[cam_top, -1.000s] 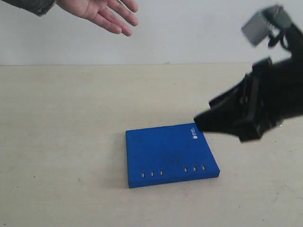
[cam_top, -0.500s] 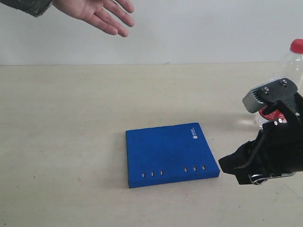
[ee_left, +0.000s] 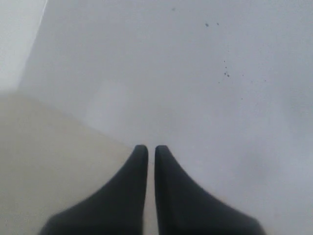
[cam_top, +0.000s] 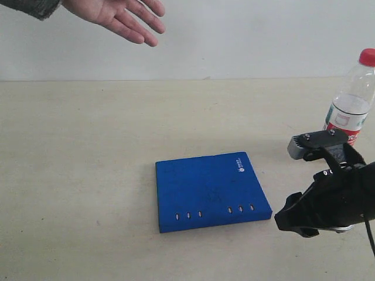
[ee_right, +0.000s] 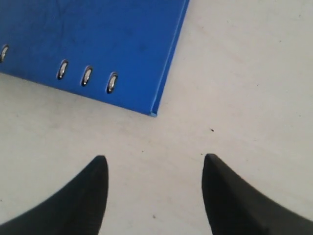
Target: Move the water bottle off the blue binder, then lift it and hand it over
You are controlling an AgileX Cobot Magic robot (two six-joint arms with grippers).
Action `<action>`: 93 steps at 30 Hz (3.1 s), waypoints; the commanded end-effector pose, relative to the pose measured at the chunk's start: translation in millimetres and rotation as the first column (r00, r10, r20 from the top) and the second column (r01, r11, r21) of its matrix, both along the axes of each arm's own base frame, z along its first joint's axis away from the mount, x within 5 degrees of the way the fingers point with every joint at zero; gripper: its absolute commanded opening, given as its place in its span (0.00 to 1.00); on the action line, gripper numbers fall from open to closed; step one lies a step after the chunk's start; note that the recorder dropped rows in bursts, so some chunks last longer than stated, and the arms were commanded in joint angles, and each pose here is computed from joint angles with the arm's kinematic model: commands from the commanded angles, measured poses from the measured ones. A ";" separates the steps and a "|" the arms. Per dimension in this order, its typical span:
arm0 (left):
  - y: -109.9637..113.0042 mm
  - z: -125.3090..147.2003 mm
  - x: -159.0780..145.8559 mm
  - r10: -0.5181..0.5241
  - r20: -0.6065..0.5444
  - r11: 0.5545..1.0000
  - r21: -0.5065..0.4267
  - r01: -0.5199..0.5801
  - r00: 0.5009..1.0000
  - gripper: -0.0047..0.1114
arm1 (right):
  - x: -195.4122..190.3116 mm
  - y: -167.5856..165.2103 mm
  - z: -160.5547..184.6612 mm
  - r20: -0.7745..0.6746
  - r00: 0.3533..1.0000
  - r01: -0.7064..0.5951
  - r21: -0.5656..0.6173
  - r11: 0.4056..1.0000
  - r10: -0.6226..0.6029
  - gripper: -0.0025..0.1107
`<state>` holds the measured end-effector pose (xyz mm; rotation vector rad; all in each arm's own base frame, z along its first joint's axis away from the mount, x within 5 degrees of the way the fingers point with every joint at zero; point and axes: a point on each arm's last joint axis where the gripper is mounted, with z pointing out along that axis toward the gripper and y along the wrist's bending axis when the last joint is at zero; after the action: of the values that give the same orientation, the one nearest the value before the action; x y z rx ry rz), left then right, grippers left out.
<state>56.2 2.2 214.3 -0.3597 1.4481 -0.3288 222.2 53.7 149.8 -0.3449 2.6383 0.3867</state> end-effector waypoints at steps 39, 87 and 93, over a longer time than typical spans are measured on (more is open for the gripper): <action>-41.0 -47.1 68.5 -0.464 -0.609 0.849 -0.098 0.520 0.643 0.09 | 53.6 11.2 52.4 0.074 0.993 -0.097 0.136 0.986 0.087 0.48; -172.5 -101.5 198.0 -0.760 -0.645 0.517 -0.529 0.673 0.077 0.64 | 73.0 2.8 -11.5 -0.123 0.990 -0.016 0.419 0.908 0.074 0.48; -175.1 -96.9 204.1 -0.766 -0.636 0.512 -0.518 0.685 0.092 0.66 | 77.3 -2.1 -17.3 -0.093 0.995 -0.008 0.356 0.934 0.044 0.48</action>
<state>259.2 -169.9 114.9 0.2938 2.5656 -1.1844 295.5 56.8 133.2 -0.2491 2.5996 0.9735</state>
